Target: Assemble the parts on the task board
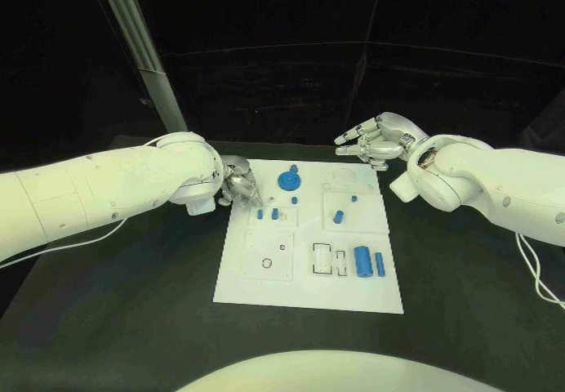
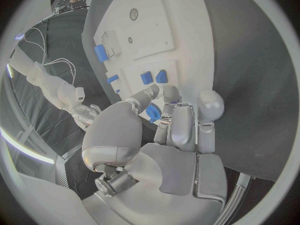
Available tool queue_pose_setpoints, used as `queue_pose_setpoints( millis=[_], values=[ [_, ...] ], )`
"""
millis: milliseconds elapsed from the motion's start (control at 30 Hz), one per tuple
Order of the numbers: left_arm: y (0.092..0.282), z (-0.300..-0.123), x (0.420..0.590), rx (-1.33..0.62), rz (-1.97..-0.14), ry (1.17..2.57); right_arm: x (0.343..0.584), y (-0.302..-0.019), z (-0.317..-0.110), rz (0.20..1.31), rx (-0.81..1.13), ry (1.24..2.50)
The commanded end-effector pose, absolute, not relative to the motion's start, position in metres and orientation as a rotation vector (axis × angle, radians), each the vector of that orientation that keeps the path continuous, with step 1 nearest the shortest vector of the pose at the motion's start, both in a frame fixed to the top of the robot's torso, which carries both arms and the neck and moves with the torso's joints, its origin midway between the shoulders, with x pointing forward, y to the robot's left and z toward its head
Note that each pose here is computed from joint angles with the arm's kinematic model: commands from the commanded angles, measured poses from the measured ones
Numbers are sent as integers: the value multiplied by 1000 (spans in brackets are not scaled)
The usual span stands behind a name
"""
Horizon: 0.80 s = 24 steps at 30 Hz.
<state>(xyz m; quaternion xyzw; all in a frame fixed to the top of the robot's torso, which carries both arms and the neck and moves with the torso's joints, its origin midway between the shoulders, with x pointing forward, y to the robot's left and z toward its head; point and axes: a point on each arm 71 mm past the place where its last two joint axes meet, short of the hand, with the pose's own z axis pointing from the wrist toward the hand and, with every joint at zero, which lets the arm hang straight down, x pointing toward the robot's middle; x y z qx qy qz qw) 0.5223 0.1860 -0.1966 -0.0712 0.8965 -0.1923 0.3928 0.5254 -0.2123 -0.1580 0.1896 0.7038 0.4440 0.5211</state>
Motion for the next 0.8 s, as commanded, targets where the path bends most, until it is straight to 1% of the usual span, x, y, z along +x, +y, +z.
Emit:
queue_pose_setpoints(
  millis=[33, 133, 267, 400, 467, 533, 800],
  values=[
    [176, -179, 524, -191, -769, 2042, 525, -213, -157, 1069, 449, 1681],
    [172, -171, 523, -167, -862, 1941, 526, -213, -157, 1068, 450, 1679],
    [161, -161, 523, -94, -950, 1786, 526, -213, -157, 1067, 449, 1676],
    [150, -161, 523, 5, -963, 1701, 527, -212, -157, 1069, 447, 1671],
    [145, -163, 523, 48, -956, 1681, 528, -212, -157, 1070, 446, 1669],
    [139, -170, 524, 116, -932, 1670, 528, -211, -157, 1072, 443, 1668],
    [123, -195, 528, 318, -796, 1732, 528, -209, -156, 1071, 425, 1661]
  ],
)
